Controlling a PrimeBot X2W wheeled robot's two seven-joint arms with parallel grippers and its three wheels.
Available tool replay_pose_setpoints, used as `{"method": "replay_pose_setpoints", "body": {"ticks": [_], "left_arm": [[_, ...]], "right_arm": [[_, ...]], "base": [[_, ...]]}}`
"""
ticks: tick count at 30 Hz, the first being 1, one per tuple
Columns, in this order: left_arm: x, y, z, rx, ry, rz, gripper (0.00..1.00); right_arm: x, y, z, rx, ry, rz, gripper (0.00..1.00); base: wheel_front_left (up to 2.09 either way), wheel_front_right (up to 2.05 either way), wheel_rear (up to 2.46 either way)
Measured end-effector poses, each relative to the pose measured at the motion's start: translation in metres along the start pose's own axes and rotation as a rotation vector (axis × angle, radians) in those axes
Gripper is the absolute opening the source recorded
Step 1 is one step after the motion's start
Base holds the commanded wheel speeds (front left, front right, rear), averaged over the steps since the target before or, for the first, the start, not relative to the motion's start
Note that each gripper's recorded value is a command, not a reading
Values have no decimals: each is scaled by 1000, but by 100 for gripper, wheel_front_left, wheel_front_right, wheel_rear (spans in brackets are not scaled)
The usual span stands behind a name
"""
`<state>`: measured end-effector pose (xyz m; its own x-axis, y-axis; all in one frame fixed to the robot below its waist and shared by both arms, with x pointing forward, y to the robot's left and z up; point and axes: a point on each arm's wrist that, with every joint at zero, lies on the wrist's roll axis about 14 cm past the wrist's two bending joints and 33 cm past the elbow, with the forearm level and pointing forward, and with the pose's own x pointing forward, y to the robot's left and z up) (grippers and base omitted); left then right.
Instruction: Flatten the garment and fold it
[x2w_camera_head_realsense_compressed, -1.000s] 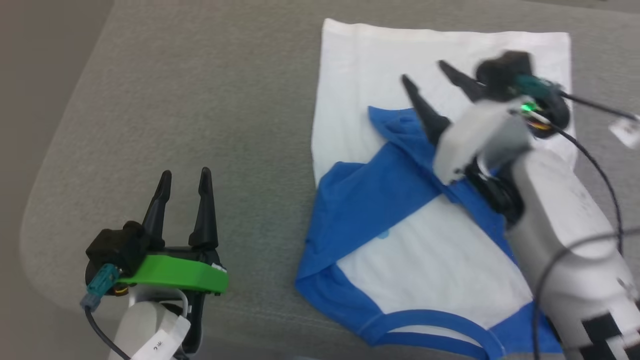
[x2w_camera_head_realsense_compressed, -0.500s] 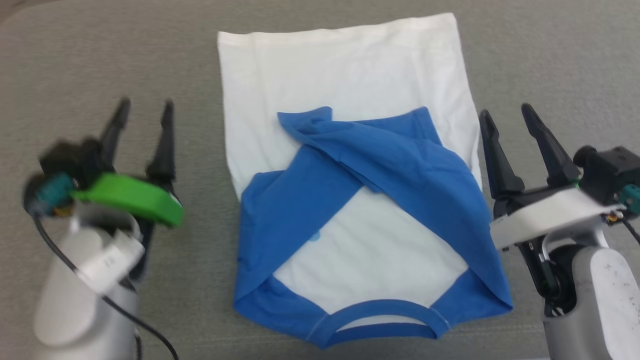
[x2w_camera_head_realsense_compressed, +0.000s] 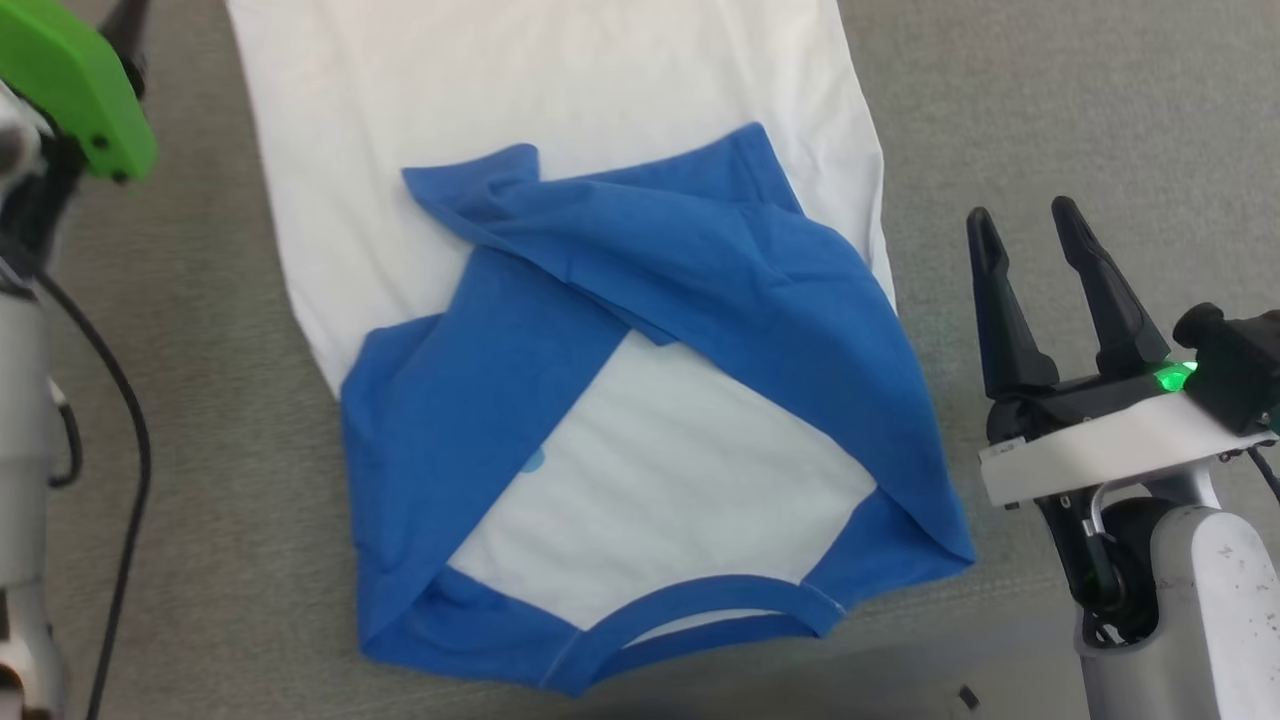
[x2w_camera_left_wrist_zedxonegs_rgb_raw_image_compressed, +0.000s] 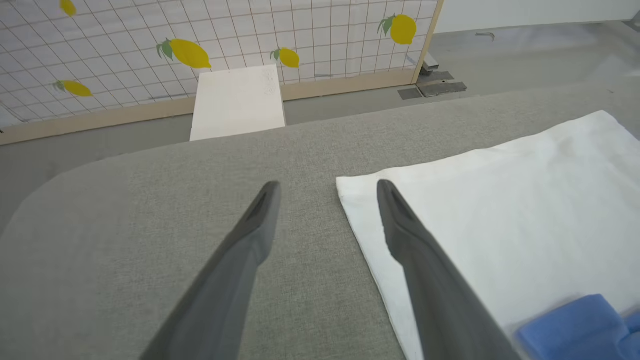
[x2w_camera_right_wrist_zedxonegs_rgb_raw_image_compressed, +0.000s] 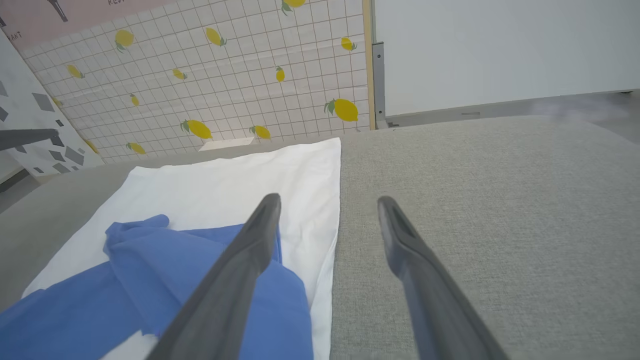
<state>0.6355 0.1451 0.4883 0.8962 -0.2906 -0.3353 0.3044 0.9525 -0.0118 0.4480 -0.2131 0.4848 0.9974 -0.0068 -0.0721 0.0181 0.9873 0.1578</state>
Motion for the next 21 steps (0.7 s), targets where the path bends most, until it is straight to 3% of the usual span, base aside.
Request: {"method": "replay_pose_setpoints", "body": {"ticks": [11, 21], "left_arm": [[67, -5, -61, -112, 279, 14, 100], [95, -8, -89, -145, 375, 41, 100]], "right_arm": [[-1, -21, -40, 32, 72, -61, 100], [-5, -37, -61, 27, 119, -110, 100]], "base": [[0, 0, 0], [0, 0, 0]]}}
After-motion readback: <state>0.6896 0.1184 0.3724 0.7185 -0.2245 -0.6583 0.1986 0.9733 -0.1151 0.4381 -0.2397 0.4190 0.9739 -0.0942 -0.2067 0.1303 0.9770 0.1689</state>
